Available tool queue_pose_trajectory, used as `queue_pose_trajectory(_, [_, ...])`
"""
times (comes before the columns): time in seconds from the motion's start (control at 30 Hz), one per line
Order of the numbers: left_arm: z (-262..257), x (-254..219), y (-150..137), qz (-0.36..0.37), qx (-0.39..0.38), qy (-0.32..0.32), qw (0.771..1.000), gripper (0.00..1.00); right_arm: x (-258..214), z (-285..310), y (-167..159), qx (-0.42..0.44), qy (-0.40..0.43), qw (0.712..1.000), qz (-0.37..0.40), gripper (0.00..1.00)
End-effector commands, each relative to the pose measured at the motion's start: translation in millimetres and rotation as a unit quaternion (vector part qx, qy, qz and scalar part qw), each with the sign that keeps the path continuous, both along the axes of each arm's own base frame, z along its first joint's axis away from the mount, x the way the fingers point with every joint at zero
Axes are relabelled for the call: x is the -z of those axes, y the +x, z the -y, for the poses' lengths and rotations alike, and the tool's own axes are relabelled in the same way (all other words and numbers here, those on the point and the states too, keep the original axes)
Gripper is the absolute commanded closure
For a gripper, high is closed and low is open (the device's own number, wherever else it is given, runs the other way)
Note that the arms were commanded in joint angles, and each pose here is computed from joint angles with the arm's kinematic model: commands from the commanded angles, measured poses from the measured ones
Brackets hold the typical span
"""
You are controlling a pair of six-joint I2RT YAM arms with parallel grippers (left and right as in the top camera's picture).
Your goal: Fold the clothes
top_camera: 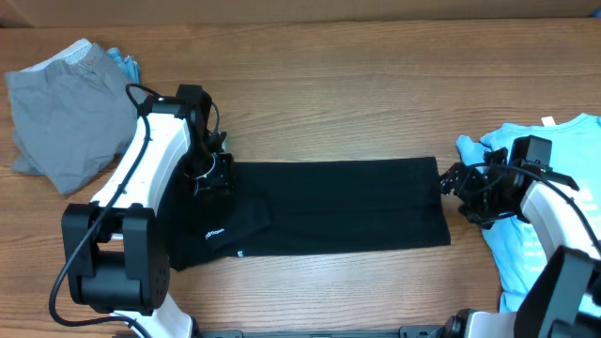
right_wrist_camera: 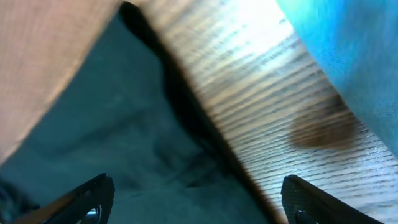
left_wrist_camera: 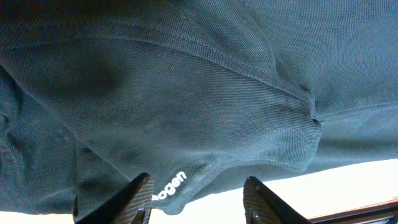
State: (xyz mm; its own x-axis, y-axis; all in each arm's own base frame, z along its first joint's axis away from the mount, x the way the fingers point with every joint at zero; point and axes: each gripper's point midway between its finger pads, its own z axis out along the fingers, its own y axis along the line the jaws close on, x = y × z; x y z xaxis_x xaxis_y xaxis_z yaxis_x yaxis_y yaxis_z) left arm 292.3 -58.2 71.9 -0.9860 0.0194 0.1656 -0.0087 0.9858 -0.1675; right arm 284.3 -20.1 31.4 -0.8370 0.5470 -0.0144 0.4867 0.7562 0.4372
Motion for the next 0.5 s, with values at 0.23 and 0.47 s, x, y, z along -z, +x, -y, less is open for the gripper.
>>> queue_pose_trajectory(0.23, [1, -11, 12, 0.039, 0.028, -0.002, 0.999, 0.45, 40, -17, -7, -0.065, 0.057, 0.996, -0.035, 0.27])
queue_pose_trajectory(0.47, [2, -10, 18, 0.051, 0.028, -0.003, 0.998, 0.44, 43, -31, -12, -0.093, 0.065, 0.992, -0.047, 0.39])
